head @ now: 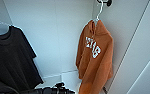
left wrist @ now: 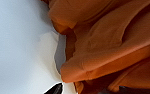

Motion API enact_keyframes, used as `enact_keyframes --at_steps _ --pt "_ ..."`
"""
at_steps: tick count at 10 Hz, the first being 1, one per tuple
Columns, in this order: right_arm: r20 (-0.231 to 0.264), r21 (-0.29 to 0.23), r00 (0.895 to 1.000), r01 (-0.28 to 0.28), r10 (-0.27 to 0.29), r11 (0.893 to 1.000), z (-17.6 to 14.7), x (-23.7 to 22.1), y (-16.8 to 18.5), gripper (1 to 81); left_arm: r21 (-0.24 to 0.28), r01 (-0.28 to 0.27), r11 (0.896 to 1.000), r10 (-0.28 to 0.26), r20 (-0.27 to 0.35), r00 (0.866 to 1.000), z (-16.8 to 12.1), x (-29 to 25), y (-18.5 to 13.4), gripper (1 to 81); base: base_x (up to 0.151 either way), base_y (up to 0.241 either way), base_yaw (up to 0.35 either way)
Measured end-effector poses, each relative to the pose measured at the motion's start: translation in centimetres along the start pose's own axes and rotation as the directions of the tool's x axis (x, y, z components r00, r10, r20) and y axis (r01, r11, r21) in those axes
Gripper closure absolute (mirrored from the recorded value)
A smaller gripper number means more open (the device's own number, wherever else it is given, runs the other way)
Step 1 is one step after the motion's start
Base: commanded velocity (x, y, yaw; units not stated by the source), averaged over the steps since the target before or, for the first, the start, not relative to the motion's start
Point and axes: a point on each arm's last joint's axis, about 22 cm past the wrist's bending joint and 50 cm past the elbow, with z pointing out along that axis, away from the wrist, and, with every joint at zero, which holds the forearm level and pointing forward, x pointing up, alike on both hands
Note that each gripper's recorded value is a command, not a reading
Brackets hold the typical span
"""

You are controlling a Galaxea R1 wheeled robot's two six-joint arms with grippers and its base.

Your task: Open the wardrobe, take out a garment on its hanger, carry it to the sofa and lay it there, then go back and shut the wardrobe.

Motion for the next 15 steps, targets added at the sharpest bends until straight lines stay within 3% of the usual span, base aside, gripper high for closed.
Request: enact_keyframes --at_steps 3,5,8,10,15 --pt "0.001 0.000 1.000 -0.001 0.001 1.000 0.0 0.0 -0.1 1.0 0.033 -0.010 0.999 0.010 0.007 1.000 -1.7 5.9 0.8 1.0 0.000 0.000 0.000" --pt "0.002 0.000 1.000 -0.002 0.002 1.000 0.0 0.0 -0.1 1.0 0.054 -0.049 0.997 0.051 -0.025 0.998 -2.7 12.2 2.6 1.0 0.000 0.000 0.000" --pt "0.003 -0.001 1.000 -0.002 0.002 1.000 0.0 0.0 -0.1 1.0 0.037 -0.077 0.996 0.076 0.039 0.996 1.0 14.8 6.9 1.0 0.000 0.000 0.000" --pt "0.002 -0.001 1.000 -0.002 0.002 1.000 0.0 0.0 0.0 1.0 0.055 -0.103 0.993 0.100 0.056 0.993 2.1 17.2 8.6 1.0 0.000 0.000 0.000" --pt "-0.003 -0.008 1.000 -0.001 0.001 1.000 0.0 0.6 0.2 1.0 0.062 -0.077 0.995 0.077 0.003 0.997 -0.3 24.2 13.4 1.0 0.000 0.000 0.000"
